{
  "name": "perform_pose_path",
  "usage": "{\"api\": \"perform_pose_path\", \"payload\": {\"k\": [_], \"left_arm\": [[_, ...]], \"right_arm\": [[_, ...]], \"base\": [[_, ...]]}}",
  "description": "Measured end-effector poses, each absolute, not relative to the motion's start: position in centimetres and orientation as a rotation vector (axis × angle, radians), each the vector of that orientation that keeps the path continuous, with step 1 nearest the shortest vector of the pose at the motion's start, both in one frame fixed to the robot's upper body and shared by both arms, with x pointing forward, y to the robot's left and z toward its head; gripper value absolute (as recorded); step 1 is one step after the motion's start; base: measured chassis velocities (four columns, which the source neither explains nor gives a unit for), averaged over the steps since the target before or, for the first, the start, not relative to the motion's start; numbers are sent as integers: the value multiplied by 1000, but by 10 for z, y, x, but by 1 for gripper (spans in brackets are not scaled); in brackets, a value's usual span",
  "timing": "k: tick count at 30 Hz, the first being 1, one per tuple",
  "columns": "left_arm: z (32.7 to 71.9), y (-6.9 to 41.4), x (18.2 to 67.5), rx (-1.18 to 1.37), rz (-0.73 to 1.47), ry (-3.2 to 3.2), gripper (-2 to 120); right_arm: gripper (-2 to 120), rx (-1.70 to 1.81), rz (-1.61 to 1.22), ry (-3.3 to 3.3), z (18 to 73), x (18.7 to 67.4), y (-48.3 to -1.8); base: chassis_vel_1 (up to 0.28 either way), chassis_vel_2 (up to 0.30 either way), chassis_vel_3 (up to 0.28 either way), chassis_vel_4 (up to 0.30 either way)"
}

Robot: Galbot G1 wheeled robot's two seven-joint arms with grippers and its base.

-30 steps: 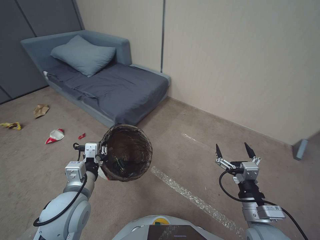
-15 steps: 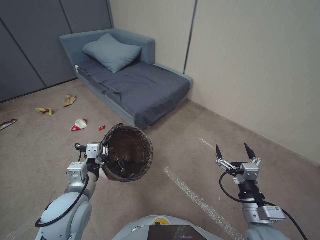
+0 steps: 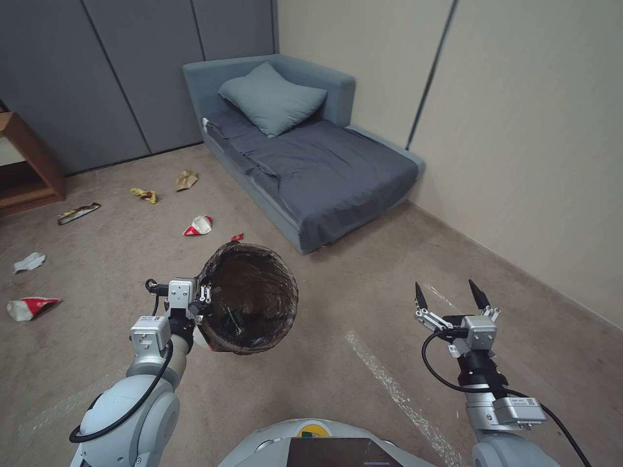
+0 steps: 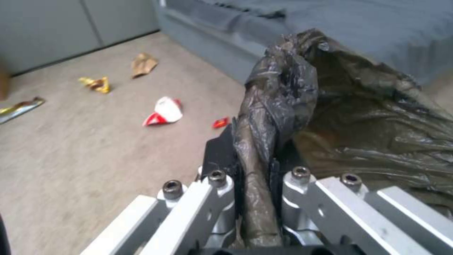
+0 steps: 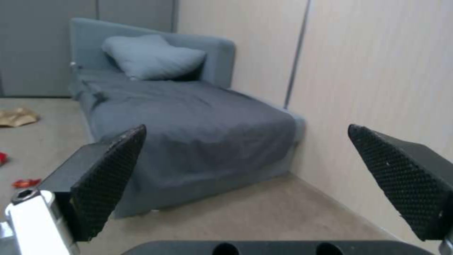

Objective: Pick up the trash bin, then pick up the garbage from the floor and place it into the trash bin.

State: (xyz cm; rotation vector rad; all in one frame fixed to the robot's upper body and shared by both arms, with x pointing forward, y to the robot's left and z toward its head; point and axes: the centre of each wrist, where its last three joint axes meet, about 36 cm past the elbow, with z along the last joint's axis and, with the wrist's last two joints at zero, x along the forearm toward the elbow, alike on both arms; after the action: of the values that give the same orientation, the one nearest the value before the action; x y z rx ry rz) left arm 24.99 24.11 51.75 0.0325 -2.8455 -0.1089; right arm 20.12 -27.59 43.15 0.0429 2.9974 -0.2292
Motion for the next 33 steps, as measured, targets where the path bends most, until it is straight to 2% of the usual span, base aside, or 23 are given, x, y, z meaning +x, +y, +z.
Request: {"api": "perform_pose_path", "payload": {"k": [33], "left_arm": [[519,239,246,41,-100,-2841,7]], "right_arm": [[100,106,-222,3022,427,202,-278]], "base": [[86,79,83,84]]}}
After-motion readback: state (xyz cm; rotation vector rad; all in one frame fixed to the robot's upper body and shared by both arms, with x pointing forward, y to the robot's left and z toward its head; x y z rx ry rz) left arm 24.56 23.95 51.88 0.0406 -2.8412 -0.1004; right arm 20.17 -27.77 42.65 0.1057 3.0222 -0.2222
